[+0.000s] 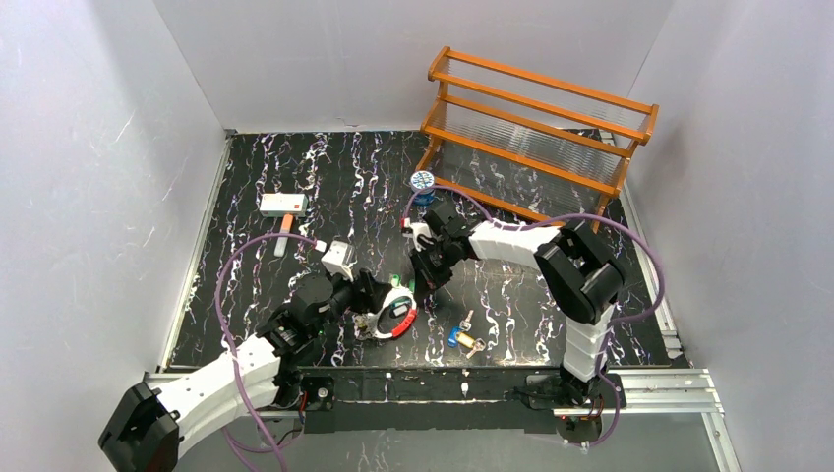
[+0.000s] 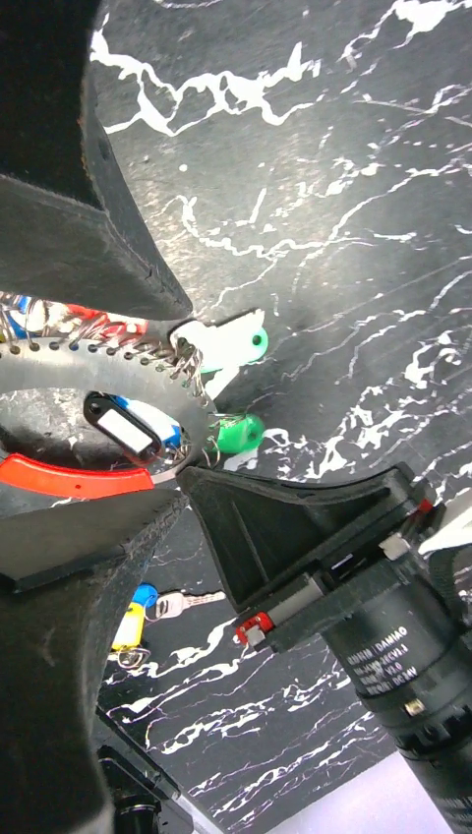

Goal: Put the keys on the keyring

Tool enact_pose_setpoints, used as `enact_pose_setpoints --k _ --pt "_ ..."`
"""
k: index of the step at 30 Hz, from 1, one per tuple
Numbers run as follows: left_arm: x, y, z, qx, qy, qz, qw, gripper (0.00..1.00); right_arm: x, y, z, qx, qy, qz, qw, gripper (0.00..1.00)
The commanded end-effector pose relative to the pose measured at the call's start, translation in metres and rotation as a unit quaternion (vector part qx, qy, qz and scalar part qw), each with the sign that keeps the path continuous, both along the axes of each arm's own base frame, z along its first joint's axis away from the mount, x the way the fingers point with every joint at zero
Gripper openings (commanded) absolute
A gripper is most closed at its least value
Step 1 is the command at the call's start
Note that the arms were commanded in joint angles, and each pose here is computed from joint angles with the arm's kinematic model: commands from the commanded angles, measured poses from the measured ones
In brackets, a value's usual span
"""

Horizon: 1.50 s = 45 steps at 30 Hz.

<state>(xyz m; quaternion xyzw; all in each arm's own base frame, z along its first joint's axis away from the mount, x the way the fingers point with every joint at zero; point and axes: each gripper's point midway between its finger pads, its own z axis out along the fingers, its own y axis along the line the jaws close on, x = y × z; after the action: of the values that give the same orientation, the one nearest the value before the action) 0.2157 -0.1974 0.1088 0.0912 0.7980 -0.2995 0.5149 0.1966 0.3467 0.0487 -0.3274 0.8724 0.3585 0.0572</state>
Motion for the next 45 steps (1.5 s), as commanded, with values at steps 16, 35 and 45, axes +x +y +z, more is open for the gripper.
enact_pose_setpoints --k 16,35,45 --pt "-0.005 -0.001 -0.015 -0.041 0.044 0.018 0.998 0.58 0.006 -0.005 0.011 0.083 0.021 -0.092 0.992 0.43" --pt "-0.005 -0.002 -0.017 -0.040 0.047 0.016 0.998 0.58 0.004 0.011 -0.003 0.128 0.085 -0.113 0.982 0.29" --pt "-0.004 -0.002 -0.020 -0.035 0.050 0.018 0.998 0.58 0.009 0.002 -0.008 0.095 0.054 -0.120 0.987 0.28"
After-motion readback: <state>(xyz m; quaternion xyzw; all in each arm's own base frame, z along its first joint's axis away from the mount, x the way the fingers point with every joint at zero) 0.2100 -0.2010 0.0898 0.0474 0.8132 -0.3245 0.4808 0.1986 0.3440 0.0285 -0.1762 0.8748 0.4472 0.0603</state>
